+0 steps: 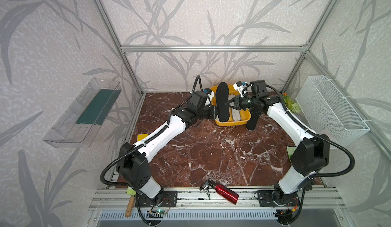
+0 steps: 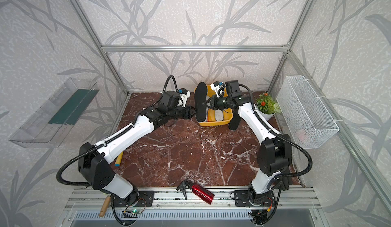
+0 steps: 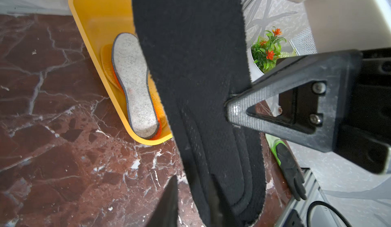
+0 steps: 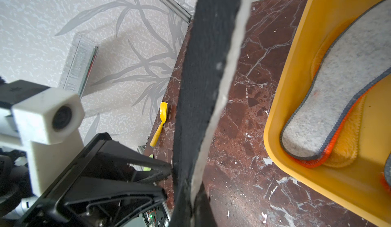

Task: Put the insoles into the storage box
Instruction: Pick up the insole from the center of the board, then place the insole in the storage box.

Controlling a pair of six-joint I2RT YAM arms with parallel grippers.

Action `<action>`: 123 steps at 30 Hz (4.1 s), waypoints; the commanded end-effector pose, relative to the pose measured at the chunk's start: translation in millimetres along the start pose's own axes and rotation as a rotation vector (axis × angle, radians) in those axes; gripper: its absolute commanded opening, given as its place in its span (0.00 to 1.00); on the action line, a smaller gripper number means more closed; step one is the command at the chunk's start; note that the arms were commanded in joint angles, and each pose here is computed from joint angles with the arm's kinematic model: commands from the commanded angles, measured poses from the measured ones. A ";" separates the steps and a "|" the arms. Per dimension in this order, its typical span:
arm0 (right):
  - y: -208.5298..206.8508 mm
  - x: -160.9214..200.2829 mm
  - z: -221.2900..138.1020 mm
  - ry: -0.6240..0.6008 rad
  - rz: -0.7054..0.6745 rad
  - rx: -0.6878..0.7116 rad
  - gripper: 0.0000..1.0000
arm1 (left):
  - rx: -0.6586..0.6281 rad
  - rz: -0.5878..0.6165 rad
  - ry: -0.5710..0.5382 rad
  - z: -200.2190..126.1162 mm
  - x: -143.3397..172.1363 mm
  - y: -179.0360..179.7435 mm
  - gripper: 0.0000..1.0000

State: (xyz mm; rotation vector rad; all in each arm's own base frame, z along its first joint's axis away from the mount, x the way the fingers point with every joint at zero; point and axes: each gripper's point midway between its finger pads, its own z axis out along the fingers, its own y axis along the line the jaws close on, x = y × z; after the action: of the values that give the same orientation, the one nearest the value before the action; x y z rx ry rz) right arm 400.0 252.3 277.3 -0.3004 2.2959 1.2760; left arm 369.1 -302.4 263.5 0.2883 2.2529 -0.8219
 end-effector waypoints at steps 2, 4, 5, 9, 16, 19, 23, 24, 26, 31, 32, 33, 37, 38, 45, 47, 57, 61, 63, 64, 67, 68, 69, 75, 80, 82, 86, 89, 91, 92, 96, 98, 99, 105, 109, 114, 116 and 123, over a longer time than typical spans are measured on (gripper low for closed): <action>10.9 -6.3 -13.8 -0.043 -0.101 0.036 0.00 | -0.085 0.008 -0.073 -29.9 -19.0 4.6 0.50; 2.5 -5.6 -15.2 -0.036 -0.127 0.087 0.00 | -0.135 -0.007 -0.094 -37.4 -20.4 14.3 0.56; -1.9 -6.1 -16.0 -0.033 -0.137 0.113 0.00 | -0.150 -0.009 -0.100 -40.7 -19.5 18.2 0.58; -25.1 -10.3 -17.5 -0.020 -0.127 0.194 0.00 | -0.208 -0.022 -0.117 -51.2 -18.9 34.2 0.85; -80.1 -14.6 14.4 0.023 -0.026 0.253 0.00 | -0.288 -0.040 -0.126 -64.5 -14.0 61.6 0.96; -99.0 -18.7 30.2 0.024 0.013 0.266 0.00 | -0.294 -0.039 -0.138 -70.5 -13.0 67.1 0.96; -123.4 -19.4 50.7 0.041 0.062 0.282 0.00 | -0.314 -0.031 -0.144 -79.8 -11.4 76.2 0.97; -127.8 -20.4 55.2 0.042 0.072 0.281 0.00 | -0.313 -0.027 -0.146 -81.2 -10.1 77.7 0.97; -137.9 -21.0 65.1 0.063 0.091 0.284 0.00 | -0.310 -0.028 -0.152 -83.3 -8.8 80.8 0.97; -155.6 -25.2 79.4 0.082 0.104 0.312 0.00 | -0.272 -0.039 -0.145 -82.0 -5.7 82.2 0.98; -156.7 -27.0 81.7 0.082 0.106 0.311 0.00 | -0.273 -0.042 -0.145 -81.7 -5.5 82.6 0.98; -159.2 -28.6 84.0 0.080 0.109 0.313 0.00 | -0.275 -0.043 -0.144 -80.8 -4.8 83.7 0.98; -168.4 -32.3 91.7 0.082 0.119 0.322 0.00 | -0.263 -0.039 -0.122 -76.2 -2.3 83.7 0.98; -170.4 -32.4 94.5 0.086 0.123 0.319 0.00 | -0.262 -0.037 -0.119 -75.7 -2.4 83.2 0.98; -187.0 -29.5 111.0 0.100 0.152 0.323 0.00 | -0.261 -0.040 -0.102 -71.7 -1.1 85.0 0.98; -191.4 -26.3 115.2 0.109 0.161 0.321 0.00 | -0.260 -0.040 -0.100 -71.3 -1.5 84.8 0.98; -202.1 -19.9 124.4 0.138 0.175 0.319 0.00 | -0.256 -0.047 -0.085 -65.9 -1.1 85.5 0.98; -207.5 -17.2 126.8 0.155 0.178 0.331 0.00 | -0.255 -0.051 -0.078 -64.2 -0.8 85.6 0.98; -210.9 -14.9 127.9 0.163 0.183 0.338 0.00 | -0.256 -0.051 -0.079 -64.6 -0.7 85.7 0.98; -212.2 -14.9 127.7 0.164 0.184 0.341 0.00 | -0.257 -0.050 -0.080 -64.9 -1.2 85.7 0.97; -216.9 -12.1 129.5 0.172 0.189 0.350 0.00 | -0.259 -0.051 -0.079 -65.2 -1.1 86.6 0.98; -219.0 -11.1 130.1 0.176 0.193 0.356 0.00 | -0.260 -0.051 -0.080 -65.2 -1.7 86.7 0.98; -221.2 -10.0 130.6 0.181 0.197 0.362 0.00 | -0.260 -0.051 -0.077 -64.2 -1.1 87.0 0.98; -230.7 -2.4 130.9 0.214 0.218 0.389 0.00 | -0.258 -0.054 -0.068 -62.4 -0.8 86.5 0.98; -231.9 -3.0 126.7 0.213 0.221 0.406 0.07 | -0.257 -0.054 -0.070 -62.6 -2.0 86.0 0.98; -231.1 -4.0 125.7 0.212 0.224 0.404 0.12 | -0.255 -0.054 -0.071 -62.8 -2.5 85.4 0.98; -229.9 -4.2 122.9 0.219 0.225 0.418 0.22 | -0.251 -0.056 -0.067 -61.5 -2.7 85.1 0.98; -228.4 -5.9 119.5 0.220 0.221 0.429 0.26 | -0.250 -0.058 -0.065 -61.5 -2.3 84.8 0.98; -226.9 -6.5 117.8 0.221 0.221 0.432 0.27 | -0.247 -0.057 -0.064 -61.3 -2.2 84.2 0.98; -224.4 -7.7 116.8 0.222 0.219 0.428 0.28 | -0.249 -0.058 -0.064 -61.2 -2.2 84.5 0.98; -220.9 -8.1 113.4 0.227 0.221 0.432 0.31 | -0.247 -0.059 -0.063 -60.5 -1.4 84.7 0.98; -220.3 -8.5 110.6 0.228 0.223 0.446 0.32 | -0.245 -0.060 -0.060 -60.0 -0.6 84.6 0.97; -219.7 -8.7 109.0 0.230 0.223 0.451 0.32 | -0.244 -0.060 -0.061 -60.0 -1.1 84.4 0.98; -218.9 -10.9 100.1 0.234 0.217 0.506 0.34 | -0.241 -0.060 -0.059 -59.3 -1.2 83.9 0.98; -216.2 -12.3 93.8 0.237 0.208 0.527 0.36 | -0.239 -0.061 -0.056 -58.6 -0.4 83.6 0.98; -198.6 -21.3 75.9 0.215 0.176 0.551 0.39 | -0.245 -0.066 -0.053 -59.1 1.1 85.4 0.98; -188.7 -25.9 64.0 0.199 0.165 0.567 0.40 | -0.246 -0.066 -0.051 -58.4 1.6 85.8 0.98; -148.5 -32.4 8.7 0.128 0.119 0.644 0.44 | -0.234 -0.081 -0.044 -54.3 1.9 84.8 0.99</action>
State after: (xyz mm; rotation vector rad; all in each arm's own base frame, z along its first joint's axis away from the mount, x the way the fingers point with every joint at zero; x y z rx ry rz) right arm 508.3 193.0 131.1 -0.0134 2.7857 0.5787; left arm 369.5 -200.4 244.2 0.0724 2.3101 -0.5765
